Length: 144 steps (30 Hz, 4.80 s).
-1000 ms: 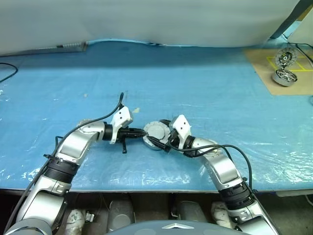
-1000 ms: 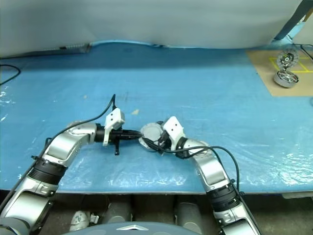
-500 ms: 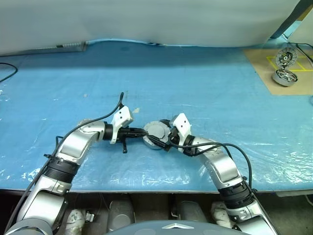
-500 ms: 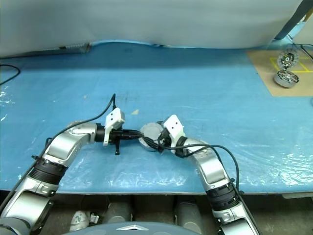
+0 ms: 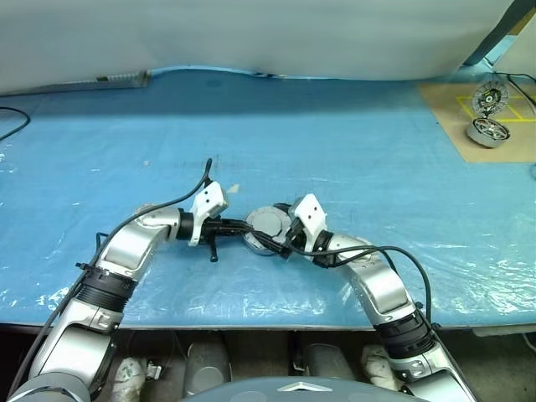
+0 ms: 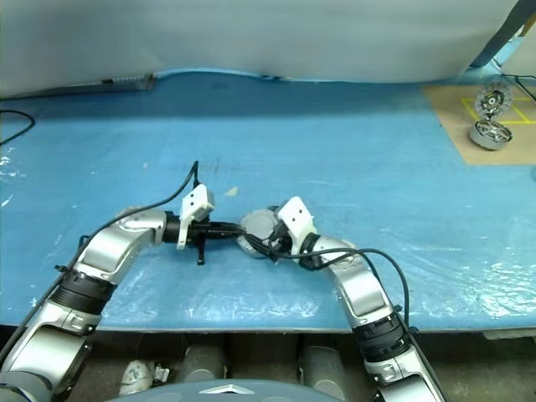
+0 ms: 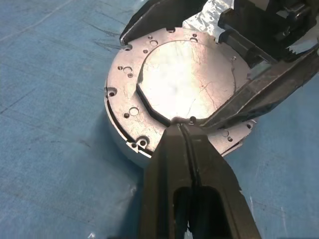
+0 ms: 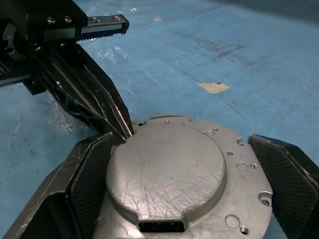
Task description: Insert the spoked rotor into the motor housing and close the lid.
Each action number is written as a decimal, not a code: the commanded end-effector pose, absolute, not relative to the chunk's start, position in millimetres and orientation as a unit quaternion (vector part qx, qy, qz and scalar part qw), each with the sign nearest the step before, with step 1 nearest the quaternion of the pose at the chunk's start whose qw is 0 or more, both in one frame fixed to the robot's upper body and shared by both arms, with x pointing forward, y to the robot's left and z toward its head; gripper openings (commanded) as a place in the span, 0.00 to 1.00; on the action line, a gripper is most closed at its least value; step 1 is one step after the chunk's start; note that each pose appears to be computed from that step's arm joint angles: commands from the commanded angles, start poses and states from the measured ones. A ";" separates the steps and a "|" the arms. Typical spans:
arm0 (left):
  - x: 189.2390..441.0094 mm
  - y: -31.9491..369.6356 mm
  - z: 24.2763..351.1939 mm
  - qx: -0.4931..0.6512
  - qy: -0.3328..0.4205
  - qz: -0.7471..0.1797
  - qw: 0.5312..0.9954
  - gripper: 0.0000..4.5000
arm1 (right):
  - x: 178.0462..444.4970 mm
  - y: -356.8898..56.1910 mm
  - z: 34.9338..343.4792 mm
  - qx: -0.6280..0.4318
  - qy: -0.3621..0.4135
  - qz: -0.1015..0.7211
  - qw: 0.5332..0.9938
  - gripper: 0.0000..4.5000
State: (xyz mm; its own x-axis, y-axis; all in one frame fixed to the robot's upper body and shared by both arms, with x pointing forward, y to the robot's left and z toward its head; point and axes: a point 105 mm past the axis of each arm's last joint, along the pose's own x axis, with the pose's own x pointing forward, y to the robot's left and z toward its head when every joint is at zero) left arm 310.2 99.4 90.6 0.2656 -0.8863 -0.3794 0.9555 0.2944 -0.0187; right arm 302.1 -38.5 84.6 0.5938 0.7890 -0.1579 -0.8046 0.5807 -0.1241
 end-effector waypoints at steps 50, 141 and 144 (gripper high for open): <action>308.3 105.8 78.0 0.111 0.188 -0.571 0.791 0.00 | 305.6 -24.6 94.7 -0.060 0.031 0.448 0.891 0.99; 304.9 134.2 122.7 0.071 0.053 -0.508 0.857 0.00 | 309.0 -25.6 93.0 -0.138 0.075 0.452 0.878 0.65; 304.3 135.7 119.9 0.071 0.054 -0.508 0.857 0.00 | 308.8 -24.1 93.1 -0.139 0.073 0.452 0.878 0.65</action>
State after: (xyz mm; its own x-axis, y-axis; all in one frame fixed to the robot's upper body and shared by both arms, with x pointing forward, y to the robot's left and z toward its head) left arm 305.4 136.8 114.8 0.4869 -0.8538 -0.1845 0.8718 0.4880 0.0424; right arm 311.7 -26.7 91.0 0.5848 0.7660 -0.2668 -0.8110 0.5591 -0.1723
